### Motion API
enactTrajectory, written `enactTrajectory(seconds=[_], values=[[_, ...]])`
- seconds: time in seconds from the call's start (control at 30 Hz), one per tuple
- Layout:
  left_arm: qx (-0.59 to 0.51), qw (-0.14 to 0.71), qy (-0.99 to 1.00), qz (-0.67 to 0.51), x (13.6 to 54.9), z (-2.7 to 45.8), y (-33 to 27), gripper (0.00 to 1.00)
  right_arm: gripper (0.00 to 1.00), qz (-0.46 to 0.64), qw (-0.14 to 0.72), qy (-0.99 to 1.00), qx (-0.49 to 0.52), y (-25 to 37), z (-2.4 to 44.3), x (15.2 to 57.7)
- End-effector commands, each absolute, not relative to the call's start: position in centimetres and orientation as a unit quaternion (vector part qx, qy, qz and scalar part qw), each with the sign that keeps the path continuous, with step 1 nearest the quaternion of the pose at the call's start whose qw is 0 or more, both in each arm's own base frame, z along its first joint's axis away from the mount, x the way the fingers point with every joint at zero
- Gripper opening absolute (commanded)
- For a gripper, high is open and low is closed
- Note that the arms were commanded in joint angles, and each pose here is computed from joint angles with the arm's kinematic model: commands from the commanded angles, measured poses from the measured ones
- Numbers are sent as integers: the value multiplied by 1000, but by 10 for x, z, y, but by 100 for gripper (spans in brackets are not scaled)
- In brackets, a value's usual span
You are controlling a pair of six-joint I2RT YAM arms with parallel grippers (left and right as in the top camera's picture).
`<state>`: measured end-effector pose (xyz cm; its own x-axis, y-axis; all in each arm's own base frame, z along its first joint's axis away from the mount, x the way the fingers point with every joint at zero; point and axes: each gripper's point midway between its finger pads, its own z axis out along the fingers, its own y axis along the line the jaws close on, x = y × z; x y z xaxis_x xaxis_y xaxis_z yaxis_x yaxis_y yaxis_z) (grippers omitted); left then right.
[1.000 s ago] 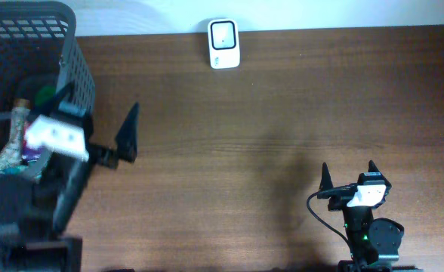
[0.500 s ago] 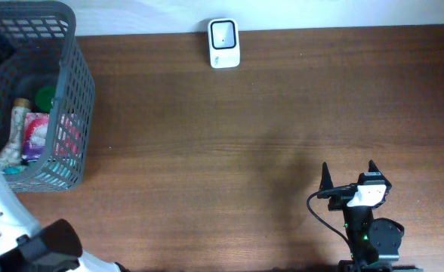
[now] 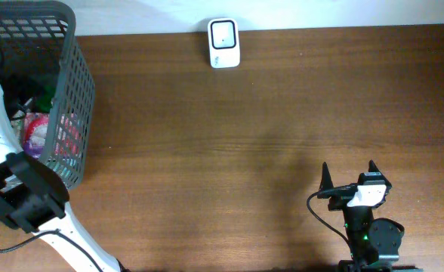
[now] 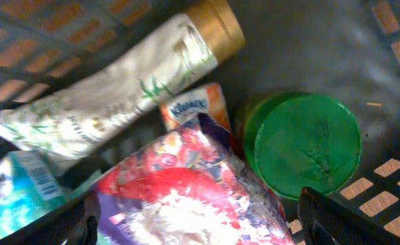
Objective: Scan the item barcode
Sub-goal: 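Grasp the red-purple tissue pack in the basket with the left gripper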
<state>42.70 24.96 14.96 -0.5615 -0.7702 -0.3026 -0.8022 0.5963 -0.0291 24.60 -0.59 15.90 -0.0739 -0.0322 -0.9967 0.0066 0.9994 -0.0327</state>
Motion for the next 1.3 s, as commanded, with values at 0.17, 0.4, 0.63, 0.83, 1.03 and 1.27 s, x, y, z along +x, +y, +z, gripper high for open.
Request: enactTrajectory(seconds=[0.17,0.4,0.63,0.83,1.03,1.27], values=[[-424,57,903,35,440,80,207,77,99,-13,680,733,-8,-5,156,246],[-440,33,893,88,420,85,219,78,99,-13,680,733,-8,-5,156,246],[-410,10,910,57,411,108,203,76,99,-13,680,733,-8,-5,156,246],[-410,-4,909,70,408,49,206,57,99,-13,680,733,-8,-5,156,246],[-413,-31,907,69,391,79,206,0,99,-13,680,733,-8,-5,156,246],[-420,246,872,62,410,297,215,0,99,-13,680,733,-8,-5,156,246]])
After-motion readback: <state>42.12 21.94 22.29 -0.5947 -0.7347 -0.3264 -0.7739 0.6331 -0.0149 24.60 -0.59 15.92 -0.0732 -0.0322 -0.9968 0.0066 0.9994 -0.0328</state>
